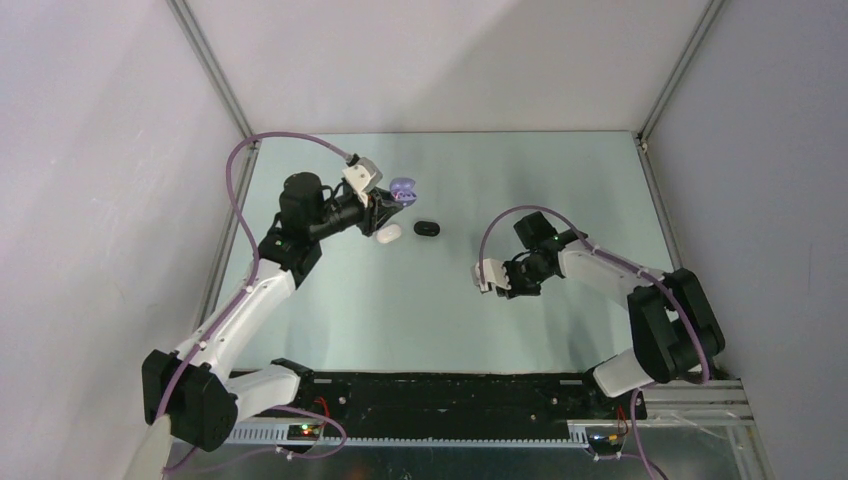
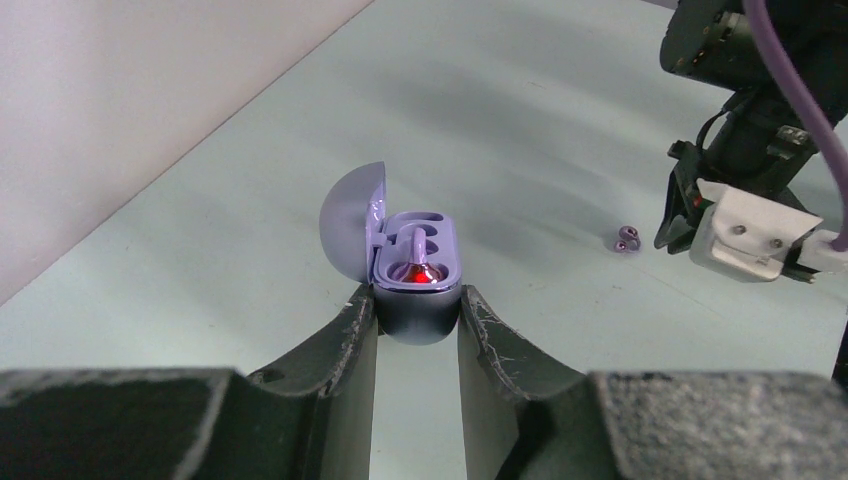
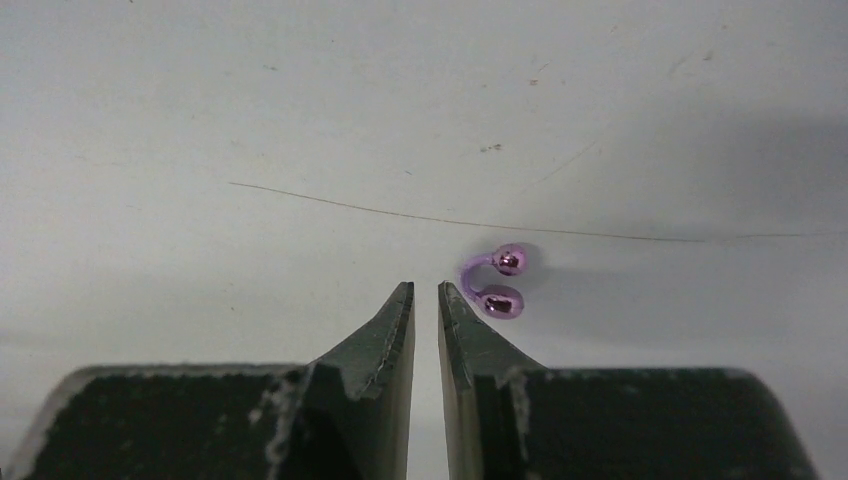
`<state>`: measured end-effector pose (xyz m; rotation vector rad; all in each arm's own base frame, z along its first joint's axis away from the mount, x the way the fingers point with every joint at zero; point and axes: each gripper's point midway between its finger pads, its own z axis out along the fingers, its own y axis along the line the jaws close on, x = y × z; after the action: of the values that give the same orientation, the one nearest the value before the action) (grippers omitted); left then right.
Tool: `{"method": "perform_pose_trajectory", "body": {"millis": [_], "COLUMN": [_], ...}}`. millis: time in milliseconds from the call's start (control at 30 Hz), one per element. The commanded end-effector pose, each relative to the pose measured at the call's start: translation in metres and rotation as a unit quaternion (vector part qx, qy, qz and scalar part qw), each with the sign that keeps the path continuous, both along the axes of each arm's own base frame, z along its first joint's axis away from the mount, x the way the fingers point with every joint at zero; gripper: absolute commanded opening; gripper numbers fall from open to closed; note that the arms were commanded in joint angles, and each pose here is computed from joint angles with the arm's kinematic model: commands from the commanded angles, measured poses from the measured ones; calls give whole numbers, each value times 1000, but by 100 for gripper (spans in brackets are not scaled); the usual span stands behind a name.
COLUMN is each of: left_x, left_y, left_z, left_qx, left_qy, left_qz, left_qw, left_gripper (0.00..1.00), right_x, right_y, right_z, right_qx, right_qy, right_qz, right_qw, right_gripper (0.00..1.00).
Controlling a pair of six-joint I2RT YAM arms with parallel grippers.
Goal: Insert the wireless bluetooth earbuds into the charging case
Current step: Pick up the earbud from the center of the board.
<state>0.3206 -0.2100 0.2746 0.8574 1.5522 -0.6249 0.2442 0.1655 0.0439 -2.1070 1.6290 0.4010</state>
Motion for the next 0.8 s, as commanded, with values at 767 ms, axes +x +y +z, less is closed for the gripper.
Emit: {"method": "perform_pose_trajectory", "body": {"millis": [767], "left_x": [-1], "left_y": [4], "left_z": [21], "left_qx": [-11], "left_qy": [-28], "left_qz": [7], "left_qw": [1000], "left_gripper": [0], "right_x": [45], "right_y": [3], "right_z": [-10], "right_qx": [-20], "right_qy": [-59], "right_qz": [-20], "right_qw": [998], "right_gripper": [24]}}
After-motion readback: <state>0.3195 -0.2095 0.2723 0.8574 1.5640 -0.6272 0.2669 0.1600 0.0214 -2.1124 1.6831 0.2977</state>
